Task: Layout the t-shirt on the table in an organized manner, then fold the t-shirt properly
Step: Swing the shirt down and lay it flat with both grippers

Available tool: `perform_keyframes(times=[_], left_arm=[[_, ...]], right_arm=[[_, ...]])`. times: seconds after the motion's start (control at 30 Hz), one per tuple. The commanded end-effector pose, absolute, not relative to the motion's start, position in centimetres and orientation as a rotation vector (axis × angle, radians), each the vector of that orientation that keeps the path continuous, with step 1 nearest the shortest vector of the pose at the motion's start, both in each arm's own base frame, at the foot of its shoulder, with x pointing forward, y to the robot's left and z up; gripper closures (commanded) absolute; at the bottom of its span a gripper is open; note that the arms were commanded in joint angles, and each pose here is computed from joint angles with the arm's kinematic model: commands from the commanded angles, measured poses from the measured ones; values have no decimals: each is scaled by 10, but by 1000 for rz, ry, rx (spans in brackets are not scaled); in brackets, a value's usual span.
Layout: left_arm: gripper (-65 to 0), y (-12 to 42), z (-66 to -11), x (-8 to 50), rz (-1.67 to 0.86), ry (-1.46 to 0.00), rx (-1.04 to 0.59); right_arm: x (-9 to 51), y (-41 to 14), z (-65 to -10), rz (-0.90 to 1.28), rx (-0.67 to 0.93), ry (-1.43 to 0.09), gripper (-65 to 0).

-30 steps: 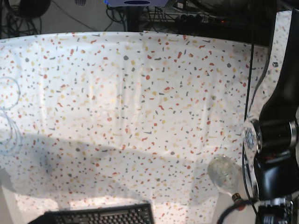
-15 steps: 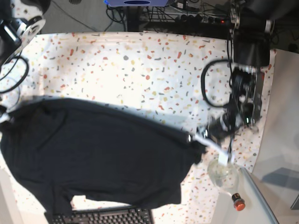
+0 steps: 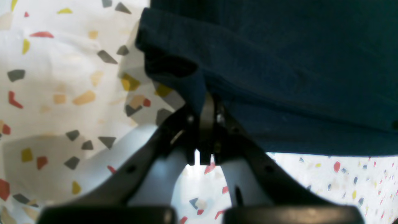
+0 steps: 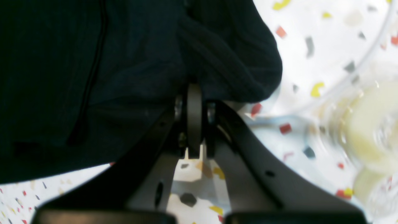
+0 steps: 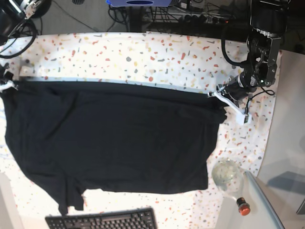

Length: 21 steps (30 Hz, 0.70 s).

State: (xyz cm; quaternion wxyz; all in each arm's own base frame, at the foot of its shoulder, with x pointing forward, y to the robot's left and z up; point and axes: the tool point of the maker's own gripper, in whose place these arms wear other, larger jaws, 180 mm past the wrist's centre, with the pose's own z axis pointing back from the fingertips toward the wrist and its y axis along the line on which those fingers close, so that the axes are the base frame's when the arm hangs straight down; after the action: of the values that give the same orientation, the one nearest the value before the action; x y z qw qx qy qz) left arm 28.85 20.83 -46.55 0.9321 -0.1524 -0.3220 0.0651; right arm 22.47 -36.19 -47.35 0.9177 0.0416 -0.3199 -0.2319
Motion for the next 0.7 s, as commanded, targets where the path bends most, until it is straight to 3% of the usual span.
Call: perform_keyframes(times=[0.0, 0.67], left_arm=[[0, 219, -457, 293, 134, -691, -293], [0, 241, -492, 234, 204, -556, -203]], right_arm=[[220, -381, -463, -488, 40, -685, 0], [181, -374, -478, -423, 58, -620, 0]])
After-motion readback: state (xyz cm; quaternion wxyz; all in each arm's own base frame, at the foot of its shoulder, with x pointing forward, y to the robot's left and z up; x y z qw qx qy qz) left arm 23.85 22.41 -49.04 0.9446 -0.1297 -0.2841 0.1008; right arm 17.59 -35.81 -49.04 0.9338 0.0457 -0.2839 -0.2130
